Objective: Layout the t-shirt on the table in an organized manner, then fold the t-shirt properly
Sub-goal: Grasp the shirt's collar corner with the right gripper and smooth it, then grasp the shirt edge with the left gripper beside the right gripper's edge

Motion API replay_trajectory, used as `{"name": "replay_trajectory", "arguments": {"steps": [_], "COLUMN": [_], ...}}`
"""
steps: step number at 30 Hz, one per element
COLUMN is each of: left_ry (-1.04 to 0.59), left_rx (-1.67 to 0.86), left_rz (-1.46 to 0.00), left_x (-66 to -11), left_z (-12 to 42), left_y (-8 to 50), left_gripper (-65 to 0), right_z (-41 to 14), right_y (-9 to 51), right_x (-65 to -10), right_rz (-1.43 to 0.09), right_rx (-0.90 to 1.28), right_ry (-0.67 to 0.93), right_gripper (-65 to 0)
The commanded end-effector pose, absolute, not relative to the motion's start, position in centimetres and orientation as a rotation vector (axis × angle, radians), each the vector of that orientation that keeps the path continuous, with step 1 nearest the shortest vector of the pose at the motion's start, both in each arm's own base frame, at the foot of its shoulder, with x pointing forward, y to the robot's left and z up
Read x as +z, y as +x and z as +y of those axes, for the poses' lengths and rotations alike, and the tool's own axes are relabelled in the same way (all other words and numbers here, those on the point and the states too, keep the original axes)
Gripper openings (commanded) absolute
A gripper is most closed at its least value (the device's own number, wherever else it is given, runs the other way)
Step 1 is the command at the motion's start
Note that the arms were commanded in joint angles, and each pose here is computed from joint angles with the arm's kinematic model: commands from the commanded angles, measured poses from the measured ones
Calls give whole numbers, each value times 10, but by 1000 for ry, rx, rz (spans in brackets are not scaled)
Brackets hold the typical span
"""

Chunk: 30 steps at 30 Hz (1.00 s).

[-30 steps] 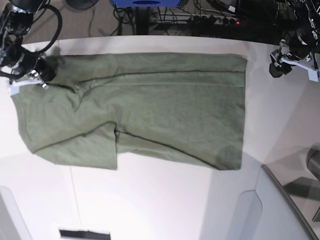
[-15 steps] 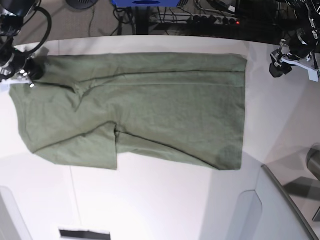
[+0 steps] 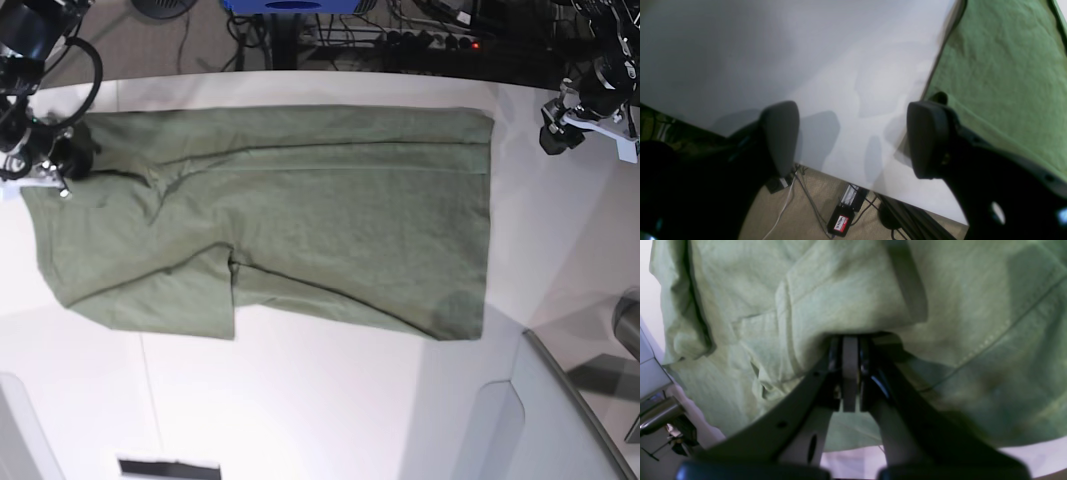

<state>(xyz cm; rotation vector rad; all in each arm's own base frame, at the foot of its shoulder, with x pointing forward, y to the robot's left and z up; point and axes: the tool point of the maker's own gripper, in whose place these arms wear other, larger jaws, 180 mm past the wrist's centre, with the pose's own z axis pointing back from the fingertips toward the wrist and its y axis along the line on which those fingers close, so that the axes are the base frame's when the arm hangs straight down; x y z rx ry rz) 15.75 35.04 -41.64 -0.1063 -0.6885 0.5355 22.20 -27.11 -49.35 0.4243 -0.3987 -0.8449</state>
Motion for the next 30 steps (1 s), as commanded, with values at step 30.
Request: {"name": "replay_trajectory", "arguments": {"steps": [30], "left_ry": [-122], "left_rx": [403], "left_rz": [-747], "left_x": [-393], "left_z": [332], "left_y": [183], "left_gripper": [-171], "right_z": [-311], "right_y": [291], "right_x": [-405], "right_rz": [-656], "right_rx": [-617], "right_ry": [321], "right_gripper": [-642]}}
